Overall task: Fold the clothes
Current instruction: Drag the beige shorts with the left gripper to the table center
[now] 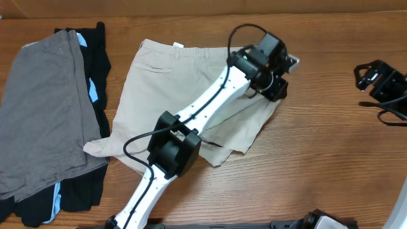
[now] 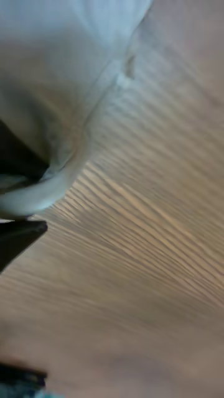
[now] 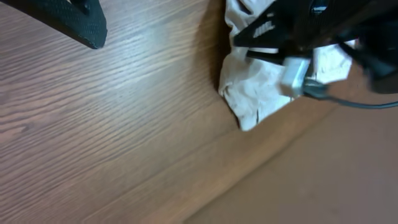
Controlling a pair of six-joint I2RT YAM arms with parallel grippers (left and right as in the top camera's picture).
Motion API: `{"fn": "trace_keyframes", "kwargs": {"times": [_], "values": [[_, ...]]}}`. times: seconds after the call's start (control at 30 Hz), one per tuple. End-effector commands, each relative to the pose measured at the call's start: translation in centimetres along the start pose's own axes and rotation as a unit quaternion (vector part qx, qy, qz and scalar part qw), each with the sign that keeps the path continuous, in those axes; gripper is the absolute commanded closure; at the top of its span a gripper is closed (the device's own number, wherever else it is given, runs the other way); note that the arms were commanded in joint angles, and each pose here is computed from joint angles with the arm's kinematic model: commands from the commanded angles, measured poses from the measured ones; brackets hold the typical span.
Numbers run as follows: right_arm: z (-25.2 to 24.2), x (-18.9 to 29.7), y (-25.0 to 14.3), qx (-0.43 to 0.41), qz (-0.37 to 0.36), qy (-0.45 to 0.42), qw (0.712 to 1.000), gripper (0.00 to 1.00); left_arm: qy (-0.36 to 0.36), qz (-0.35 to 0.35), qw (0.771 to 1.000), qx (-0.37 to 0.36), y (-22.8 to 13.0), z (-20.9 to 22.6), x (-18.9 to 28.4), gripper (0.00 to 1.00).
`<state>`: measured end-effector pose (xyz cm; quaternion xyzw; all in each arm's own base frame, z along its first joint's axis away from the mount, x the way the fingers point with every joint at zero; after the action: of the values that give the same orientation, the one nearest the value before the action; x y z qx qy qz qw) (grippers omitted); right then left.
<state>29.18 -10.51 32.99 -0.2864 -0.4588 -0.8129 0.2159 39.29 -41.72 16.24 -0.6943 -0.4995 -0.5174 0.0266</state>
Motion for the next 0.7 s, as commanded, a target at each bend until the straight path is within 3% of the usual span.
{"fn": "trace_keyframes", "kwargs": {"times": [0.0,0.03,0.1,0.13,0.37,0.67], "values": [[0.5,1.9,1.4,0.008,-0.037,0.026,0.999,0.0,-0.033,-0.078,0.996,-0.03,4.4,-2.3,5.4,0.67],[0.3,2.0,1.5,0.007,-0.039,0.024,0.999,0.0,-0.032,-0.094,0.994,-0.039,5.1,-2.5,6.5,0.62],[0.2,2.0,1.5,0.006,-0.04,0.022,0.999,0.0,-0.029,-0.129,0.99,-0.053,6.7,-2.9,9.1,0.34],[0.2,2.0,1.4,0.007,-0.039,0.022,0.999,0.0,-0.027,-0.147,0.987,-0.058,7.5,-2.9,10.5,0.0],[0.6,1.8,-0.8,-0.005,0.017,0.037,0.999,0.0,0.025,-0.217,0.975,-0.026,8.5,1.4,21.5,0.0],[5.1,-1.3,-8.6,0.027,0.191,0.091,0.977,0.09,0.113,-0.238,0.957,0.121,2.2,11.9,34.3,0.0]]}}
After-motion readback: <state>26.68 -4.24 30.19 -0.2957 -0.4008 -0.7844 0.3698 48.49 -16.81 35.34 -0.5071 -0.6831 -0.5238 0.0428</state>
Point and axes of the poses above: each gripper's point midway between its finger pads, its own x axis back along the fingers, its own z axis along the line the jaws close on, y = z × x, the point moved 5 cm from there along x, back along the fingers, and after that the axes turned 3 degrees about x, right-handed, at the moved point
